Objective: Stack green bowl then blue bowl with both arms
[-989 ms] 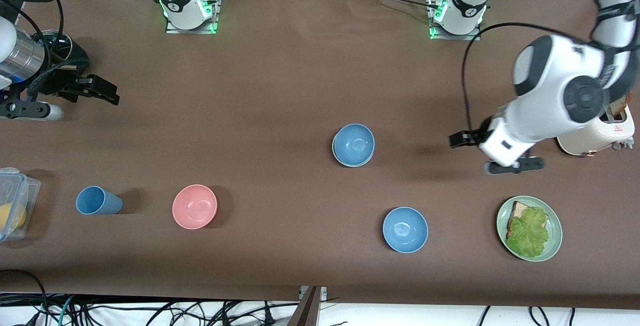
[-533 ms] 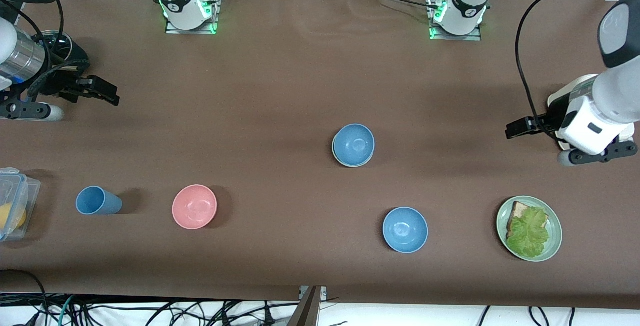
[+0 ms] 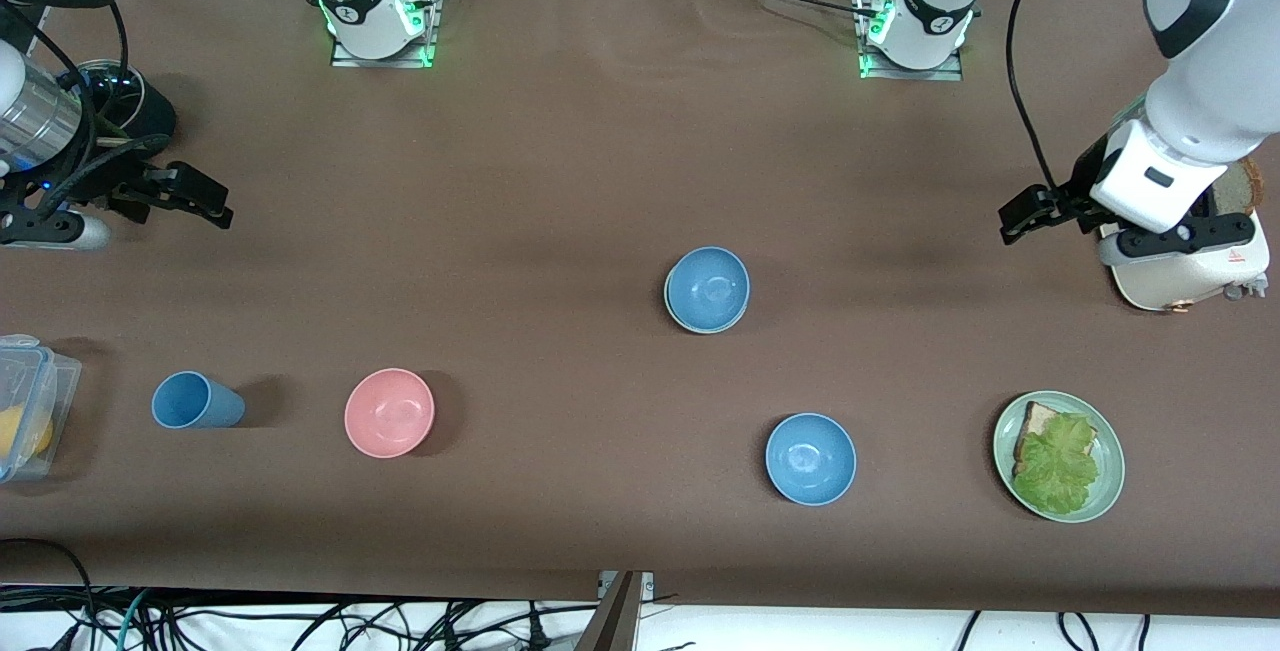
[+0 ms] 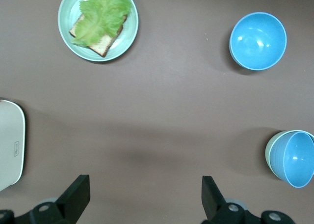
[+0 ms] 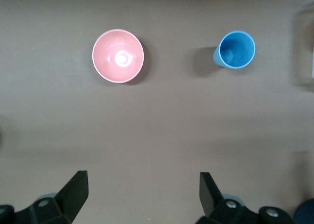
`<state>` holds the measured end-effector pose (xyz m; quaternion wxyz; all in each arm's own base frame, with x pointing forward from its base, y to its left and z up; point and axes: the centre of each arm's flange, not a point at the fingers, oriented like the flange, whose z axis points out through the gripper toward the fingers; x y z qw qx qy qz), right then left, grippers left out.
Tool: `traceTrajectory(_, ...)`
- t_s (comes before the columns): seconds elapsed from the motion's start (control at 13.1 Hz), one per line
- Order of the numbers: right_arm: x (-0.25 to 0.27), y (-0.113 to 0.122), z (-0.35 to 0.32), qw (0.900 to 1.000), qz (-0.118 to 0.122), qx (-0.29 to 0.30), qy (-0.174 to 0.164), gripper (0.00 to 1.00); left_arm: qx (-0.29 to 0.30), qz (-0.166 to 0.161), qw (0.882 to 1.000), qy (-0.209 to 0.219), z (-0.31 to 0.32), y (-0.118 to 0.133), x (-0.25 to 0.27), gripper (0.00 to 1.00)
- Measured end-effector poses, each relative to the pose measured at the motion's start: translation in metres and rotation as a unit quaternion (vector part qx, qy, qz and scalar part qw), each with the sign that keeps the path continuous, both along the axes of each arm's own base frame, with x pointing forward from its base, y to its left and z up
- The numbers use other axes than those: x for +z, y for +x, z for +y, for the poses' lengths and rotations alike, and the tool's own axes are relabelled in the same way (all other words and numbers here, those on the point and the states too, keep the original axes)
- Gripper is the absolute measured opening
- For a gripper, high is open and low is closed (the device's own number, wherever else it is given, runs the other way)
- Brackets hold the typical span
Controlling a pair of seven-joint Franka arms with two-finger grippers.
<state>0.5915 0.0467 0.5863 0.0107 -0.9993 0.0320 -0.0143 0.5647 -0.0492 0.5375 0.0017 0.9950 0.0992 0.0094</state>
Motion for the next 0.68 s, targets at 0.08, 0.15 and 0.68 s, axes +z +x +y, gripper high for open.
traceTrajectory(0.08, 0.000, 0.000, 0.000, 1.000, 0.000, 0.000, 0.000, 1.00, 0.004, -0.002, 1.000, 0.000, 0.004, -0.001, 0.001, 1.00)
traceTrajectory(0.15, -0.001, 0.000, 0.000, 1.000, 0.000, 0.000, 0.000, 1.00, 0.004, -0.001, 1.000, 0.000, 0.005, -0.002, 0.001, 1.00)
traceTrajectory(0.68, -0.009, -0.001, 0.002, 1.000, 0.008, 0.026, -0.001, 1.00, -0.009, 0.003, 1.000, 0.000, -0.010, 0.001, -0.008, 1.00)
